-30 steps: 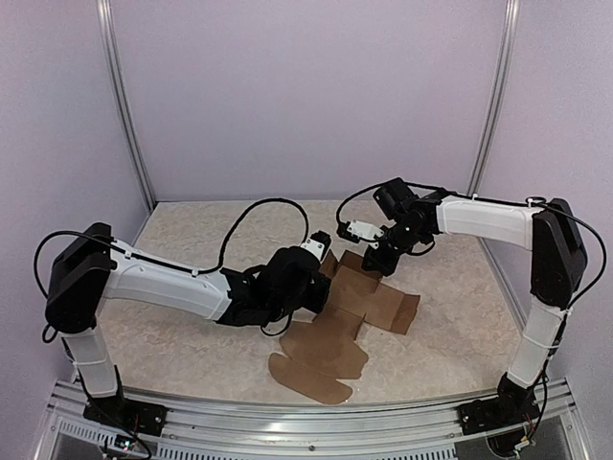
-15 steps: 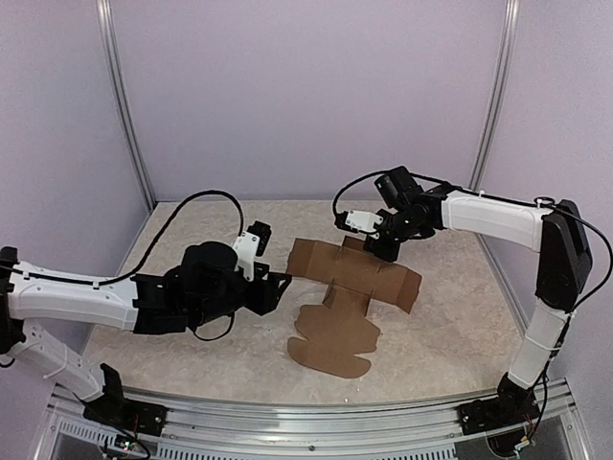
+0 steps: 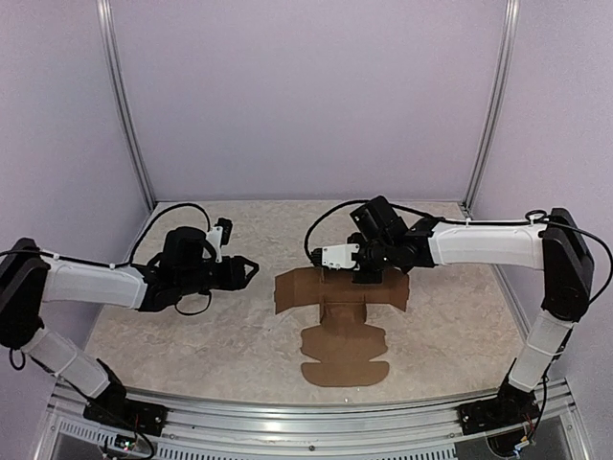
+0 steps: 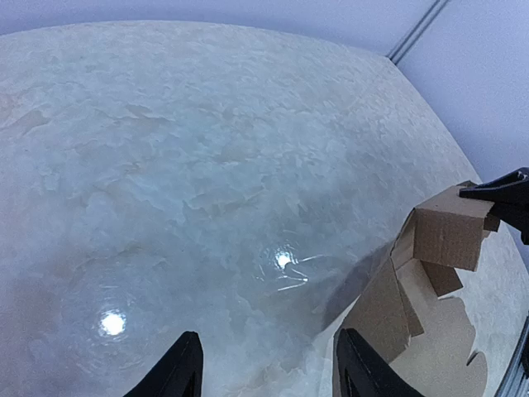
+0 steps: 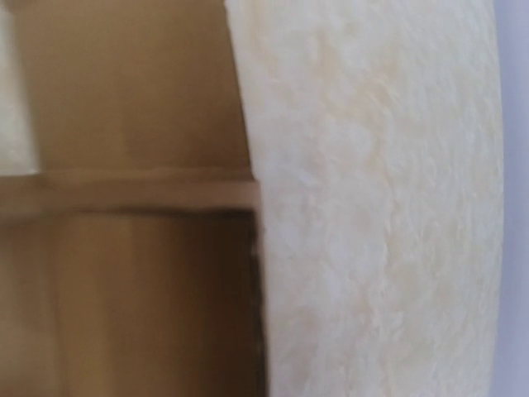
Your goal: Fold the paper box
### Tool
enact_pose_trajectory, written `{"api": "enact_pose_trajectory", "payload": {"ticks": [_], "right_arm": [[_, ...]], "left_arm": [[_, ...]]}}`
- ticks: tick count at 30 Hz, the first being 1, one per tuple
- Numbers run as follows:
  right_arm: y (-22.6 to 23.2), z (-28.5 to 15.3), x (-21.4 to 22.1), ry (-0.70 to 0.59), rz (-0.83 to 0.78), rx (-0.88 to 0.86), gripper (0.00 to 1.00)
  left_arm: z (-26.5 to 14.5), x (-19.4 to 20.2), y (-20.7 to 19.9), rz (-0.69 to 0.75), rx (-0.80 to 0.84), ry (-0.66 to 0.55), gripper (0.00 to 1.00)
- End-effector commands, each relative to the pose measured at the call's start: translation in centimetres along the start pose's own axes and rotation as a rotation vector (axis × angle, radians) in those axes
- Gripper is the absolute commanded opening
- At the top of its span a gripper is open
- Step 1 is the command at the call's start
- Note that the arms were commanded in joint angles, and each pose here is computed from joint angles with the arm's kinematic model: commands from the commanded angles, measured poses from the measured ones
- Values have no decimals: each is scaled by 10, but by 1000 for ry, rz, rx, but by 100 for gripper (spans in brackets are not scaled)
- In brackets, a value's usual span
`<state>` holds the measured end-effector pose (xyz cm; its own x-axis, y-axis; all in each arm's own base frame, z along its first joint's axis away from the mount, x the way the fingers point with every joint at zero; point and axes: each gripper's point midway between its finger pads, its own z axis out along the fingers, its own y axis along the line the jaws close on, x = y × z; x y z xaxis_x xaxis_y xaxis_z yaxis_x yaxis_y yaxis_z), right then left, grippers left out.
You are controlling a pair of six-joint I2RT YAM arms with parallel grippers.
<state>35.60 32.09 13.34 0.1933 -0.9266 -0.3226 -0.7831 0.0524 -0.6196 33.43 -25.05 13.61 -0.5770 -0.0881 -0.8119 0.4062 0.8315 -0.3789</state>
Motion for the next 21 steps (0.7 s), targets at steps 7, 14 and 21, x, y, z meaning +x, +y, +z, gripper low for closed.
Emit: {"api": "enact_pose_trajectory", "payload": {"ticks": [7, 14, 21], "right_arm": [[-4, -20, -9, -48, -70, 223, 0], [-2, -33, -14, -97, -93, 302, 0], [15, -28, -18, -118, -78, 254, 0]], "left_arm": [[54, 50, -62, 93, 383, 203, 48], [62, 63, -95, 181, 493, 200, 51], [78, 65, -118, 255, 506, 183, 54]]}}
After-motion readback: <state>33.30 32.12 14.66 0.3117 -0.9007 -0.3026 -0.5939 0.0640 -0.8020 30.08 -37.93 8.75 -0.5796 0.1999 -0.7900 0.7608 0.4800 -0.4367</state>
